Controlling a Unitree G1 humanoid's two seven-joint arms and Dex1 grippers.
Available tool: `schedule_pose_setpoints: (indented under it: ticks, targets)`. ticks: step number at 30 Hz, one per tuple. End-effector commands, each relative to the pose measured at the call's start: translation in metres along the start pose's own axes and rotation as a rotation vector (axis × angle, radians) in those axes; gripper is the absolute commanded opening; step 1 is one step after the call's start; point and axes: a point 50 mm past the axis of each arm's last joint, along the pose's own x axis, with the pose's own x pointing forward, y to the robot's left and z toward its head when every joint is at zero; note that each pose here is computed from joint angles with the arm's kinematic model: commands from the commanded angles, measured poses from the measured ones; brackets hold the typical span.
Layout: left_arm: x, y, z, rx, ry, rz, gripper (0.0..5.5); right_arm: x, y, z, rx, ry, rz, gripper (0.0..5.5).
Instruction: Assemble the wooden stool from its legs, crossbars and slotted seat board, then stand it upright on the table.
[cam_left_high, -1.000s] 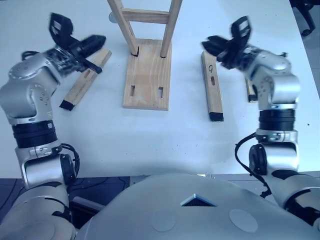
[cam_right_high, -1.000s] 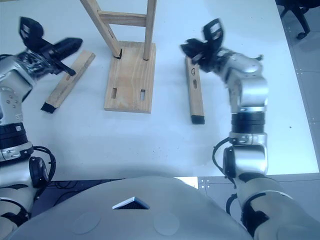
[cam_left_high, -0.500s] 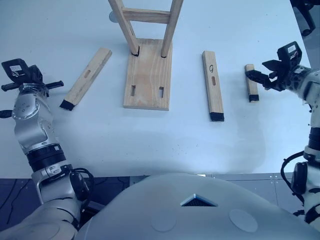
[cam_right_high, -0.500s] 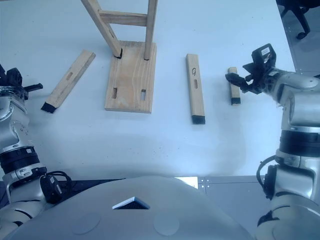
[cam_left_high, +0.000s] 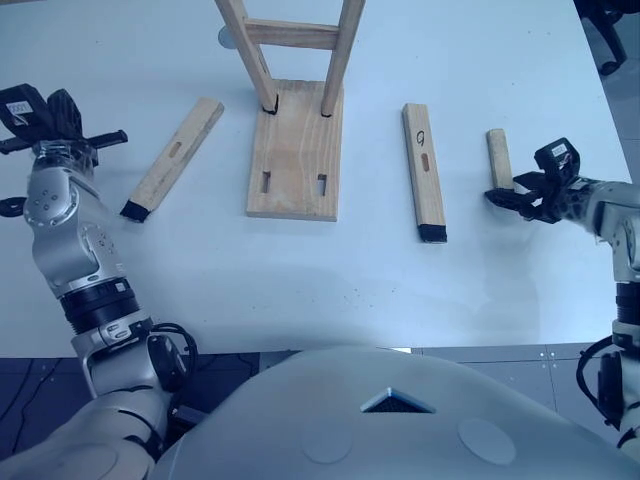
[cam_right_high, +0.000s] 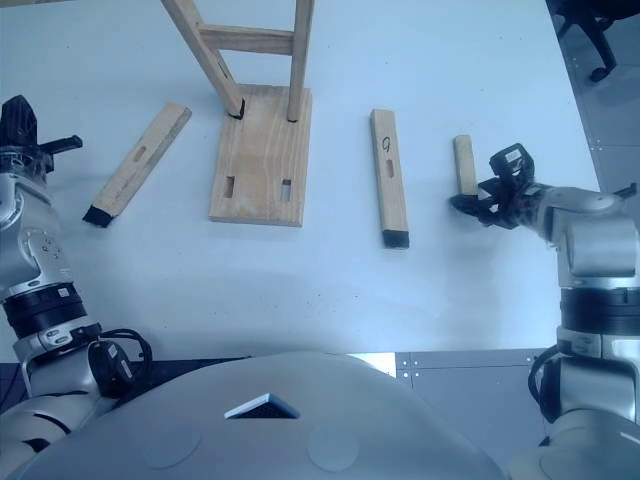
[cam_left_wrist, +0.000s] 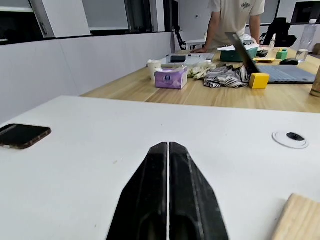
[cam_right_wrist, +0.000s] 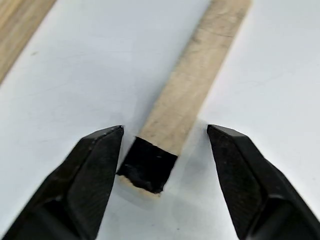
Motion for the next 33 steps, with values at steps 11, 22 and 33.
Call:
schedule_pose_setpoints:
  ticks: [11, 22, 33]
  targets:
    - [-0.013, -0.030, 0.086, -0.091, -0.328, -0.241, 0.00, 0.026, -0.006, -0.031, 0.035, -0.037, -0.135, 1.30]
    - [-0.034, -0.118, 0.156, -0.438, -0.365, -1.033, 0.99, -0.049, 0.121, 0.209, -0.499, -1.299, -0.126, 1.30]
    - [-0.025, -0.141, 0.181, -0.456, -0.324, -1.275, 2.46, -0.035, 0.180, 0.230, -0.532, -1.453, 0.008, 1.30]
